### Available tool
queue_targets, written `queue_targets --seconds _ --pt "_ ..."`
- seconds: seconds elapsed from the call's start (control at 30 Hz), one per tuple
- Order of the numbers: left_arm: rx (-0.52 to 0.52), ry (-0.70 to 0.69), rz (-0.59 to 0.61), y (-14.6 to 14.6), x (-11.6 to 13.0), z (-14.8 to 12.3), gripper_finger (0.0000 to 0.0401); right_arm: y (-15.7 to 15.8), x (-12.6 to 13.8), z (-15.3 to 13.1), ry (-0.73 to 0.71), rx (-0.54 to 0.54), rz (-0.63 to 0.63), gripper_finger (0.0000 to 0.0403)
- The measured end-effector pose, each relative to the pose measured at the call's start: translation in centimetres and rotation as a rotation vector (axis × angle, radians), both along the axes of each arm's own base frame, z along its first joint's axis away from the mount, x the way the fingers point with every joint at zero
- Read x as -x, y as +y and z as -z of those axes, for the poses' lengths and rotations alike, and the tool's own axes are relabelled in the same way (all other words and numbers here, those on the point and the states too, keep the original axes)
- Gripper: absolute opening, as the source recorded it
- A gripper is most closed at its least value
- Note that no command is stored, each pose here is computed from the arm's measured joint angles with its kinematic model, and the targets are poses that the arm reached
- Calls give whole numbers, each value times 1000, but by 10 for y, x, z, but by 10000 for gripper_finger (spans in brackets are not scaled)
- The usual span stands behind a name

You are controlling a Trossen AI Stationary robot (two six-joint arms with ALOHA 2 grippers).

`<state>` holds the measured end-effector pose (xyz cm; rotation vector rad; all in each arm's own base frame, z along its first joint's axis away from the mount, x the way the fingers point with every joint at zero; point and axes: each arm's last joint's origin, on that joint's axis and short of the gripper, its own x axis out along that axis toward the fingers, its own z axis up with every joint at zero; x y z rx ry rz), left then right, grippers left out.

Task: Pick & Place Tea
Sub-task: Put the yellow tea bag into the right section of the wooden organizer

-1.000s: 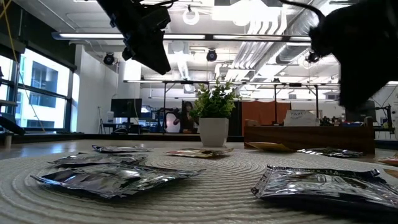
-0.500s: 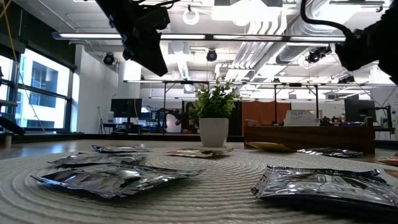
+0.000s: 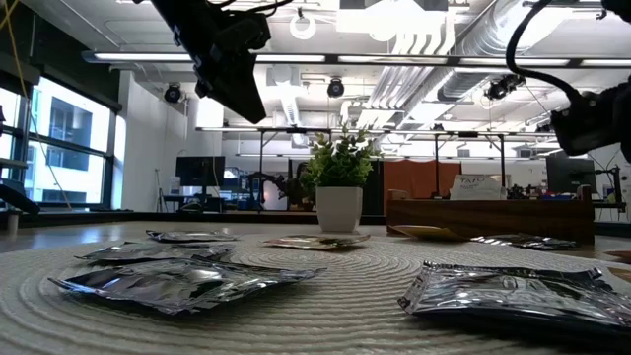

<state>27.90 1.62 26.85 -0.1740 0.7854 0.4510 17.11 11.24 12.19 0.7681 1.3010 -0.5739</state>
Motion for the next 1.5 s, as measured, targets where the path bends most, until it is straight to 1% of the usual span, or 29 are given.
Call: queue_targets --seconds 0.1,0.23,0.3,0.33,0.4,0.43,0.5,0.6,0.63,0.7,0.73,0.83,0.97,1.03,1.13,1.17,1.33,1.43,1.5 --pt "0 2 0 0 0 0 129 -3 4 1 29 40 -8 108" --pt "1 1 -1 0 0 0 129 -6 7 1 27 91 -74 26" --pt "2 -1 -2 0 0 0 129 -6 5 -5 9 120 -120 9" --pt "1 -1 -3 0 0 0 129 -6 3 -11 -12 157 -135 12" --pt "-2 -1 -5 0 0 0 129 -9 1 -26 -25 256 -160 19" --pt "-2 -1 -5 0 0 0 129 -10 -2 -38 -52 318 -174 19" --pt "-2 -2 -6 0 0 0 129 -13 -7 -62 -73 434 -203 10" --pt "-3 -4 -8 0 0 0 129 -26 -7 -89 7 697 -260 4" --pt "-3 -5 -9 0 0 0 129 -30 -9 -99 5 774 -262 7" --pt "4 -8 -16 0 0 0 129 -40 -10 -113 42 890 -275 8" --pt "9 -11 -22 0 0 0 129 -45 -8 -117 95 918 -293 5" --pt "29 -19 -39 0 0 0 129 -60 -10 -118 192 927 -316 3" --pt "29 -18 -40 0 0 0 129 -77 -9 -96 298 864 -340 3" --pt "29 -18 -40 0 0 0 129 -85 -5 -84 348 849 -347 2" --pt "29 -17 -40 0 0 0 129 -93 -3 -72 360 882 -320 5" --pt "29 -18 -40 0 0 0 129 -95 -2 -70 368 872 -312 6" --pt "29 -17 -39 0 0 0 129 -99 0 -65 401 776 -286 2" --pt "29 -17 -39 0 0 0 129 -100 2 -62 425 716 -299 6" --pt "30 -17 -40 0 0 0 129 -100 2 -62 421 707 -298 10"
